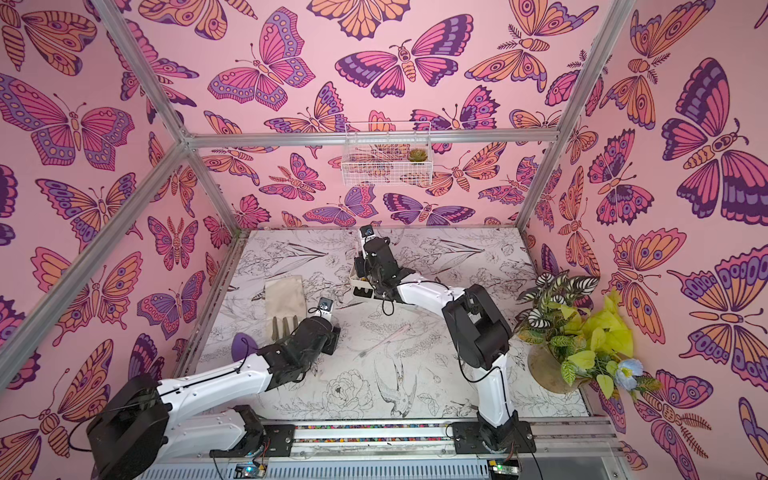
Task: Place the toothbrush into the toothbrush holder
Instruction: Place the toothbrush in the toothbrush holder.
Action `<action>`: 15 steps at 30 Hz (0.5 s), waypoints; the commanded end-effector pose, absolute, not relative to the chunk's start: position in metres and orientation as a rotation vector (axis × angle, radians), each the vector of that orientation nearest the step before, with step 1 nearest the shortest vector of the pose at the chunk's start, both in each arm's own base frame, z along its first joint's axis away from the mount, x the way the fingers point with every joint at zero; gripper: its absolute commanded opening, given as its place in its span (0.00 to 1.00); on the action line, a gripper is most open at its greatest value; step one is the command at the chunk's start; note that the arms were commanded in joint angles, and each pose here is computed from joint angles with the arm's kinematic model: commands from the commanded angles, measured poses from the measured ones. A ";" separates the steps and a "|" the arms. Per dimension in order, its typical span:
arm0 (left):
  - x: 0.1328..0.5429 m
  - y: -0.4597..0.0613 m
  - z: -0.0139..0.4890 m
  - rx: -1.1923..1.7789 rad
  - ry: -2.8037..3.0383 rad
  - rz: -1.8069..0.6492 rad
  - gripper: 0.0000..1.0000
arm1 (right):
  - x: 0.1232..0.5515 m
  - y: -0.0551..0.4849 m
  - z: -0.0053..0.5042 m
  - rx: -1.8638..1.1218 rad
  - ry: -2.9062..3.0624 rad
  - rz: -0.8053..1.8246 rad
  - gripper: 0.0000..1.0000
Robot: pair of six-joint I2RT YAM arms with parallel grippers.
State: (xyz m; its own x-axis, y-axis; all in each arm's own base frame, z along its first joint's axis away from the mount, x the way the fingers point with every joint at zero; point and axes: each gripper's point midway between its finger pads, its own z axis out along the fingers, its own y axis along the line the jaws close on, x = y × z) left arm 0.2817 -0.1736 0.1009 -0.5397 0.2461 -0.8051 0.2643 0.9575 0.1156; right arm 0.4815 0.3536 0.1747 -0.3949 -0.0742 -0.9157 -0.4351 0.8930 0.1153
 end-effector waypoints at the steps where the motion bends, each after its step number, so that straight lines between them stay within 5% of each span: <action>1: 0.286 -0.177 0.106 0.345 2.155 -0.041 0.59 | 0.486 0.355 0.161 -0.350 1.957 0.401 0.00; 15: 0.287 -0.178 0.102 0.348 2.167 -0.037 0.59 | 0.488 0.354 0.157 -0.329 1.968 0.387 0.00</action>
